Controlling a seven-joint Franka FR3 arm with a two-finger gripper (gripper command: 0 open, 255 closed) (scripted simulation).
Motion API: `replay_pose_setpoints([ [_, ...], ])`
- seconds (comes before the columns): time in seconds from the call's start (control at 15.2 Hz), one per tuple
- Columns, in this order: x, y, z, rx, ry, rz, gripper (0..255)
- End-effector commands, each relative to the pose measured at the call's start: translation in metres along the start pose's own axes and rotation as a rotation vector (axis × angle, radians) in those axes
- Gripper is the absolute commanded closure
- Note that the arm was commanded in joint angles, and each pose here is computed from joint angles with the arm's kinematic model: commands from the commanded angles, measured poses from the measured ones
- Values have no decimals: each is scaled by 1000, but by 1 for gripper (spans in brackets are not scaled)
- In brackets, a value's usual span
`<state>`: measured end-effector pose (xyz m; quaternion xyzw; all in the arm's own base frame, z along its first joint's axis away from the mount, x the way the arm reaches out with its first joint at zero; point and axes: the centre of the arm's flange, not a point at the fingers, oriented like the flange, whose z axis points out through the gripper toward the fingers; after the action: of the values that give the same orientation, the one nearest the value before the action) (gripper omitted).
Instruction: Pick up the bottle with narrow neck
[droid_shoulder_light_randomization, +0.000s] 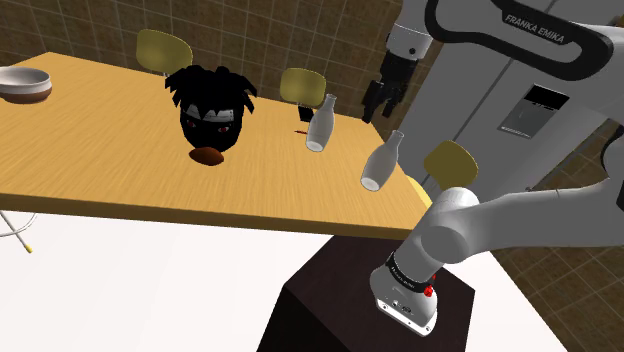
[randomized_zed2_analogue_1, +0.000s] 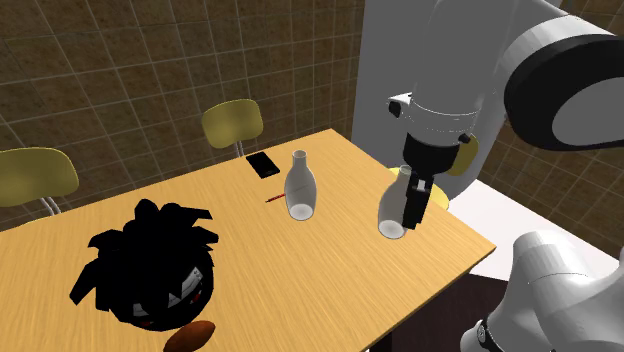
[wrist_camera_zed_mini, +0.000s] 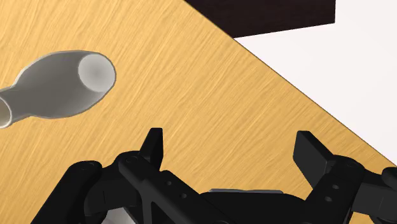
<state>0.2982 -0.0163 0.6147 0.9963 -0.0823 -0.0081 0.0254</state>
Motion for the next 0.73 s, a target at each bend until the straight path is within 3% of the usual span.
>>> replay_pose_setpoints([
  [0.0, 0, 0, 0, 0, 0, 0, 0],
  [0.66, 108, 71, 30, 19, 7, 11, 0],
])
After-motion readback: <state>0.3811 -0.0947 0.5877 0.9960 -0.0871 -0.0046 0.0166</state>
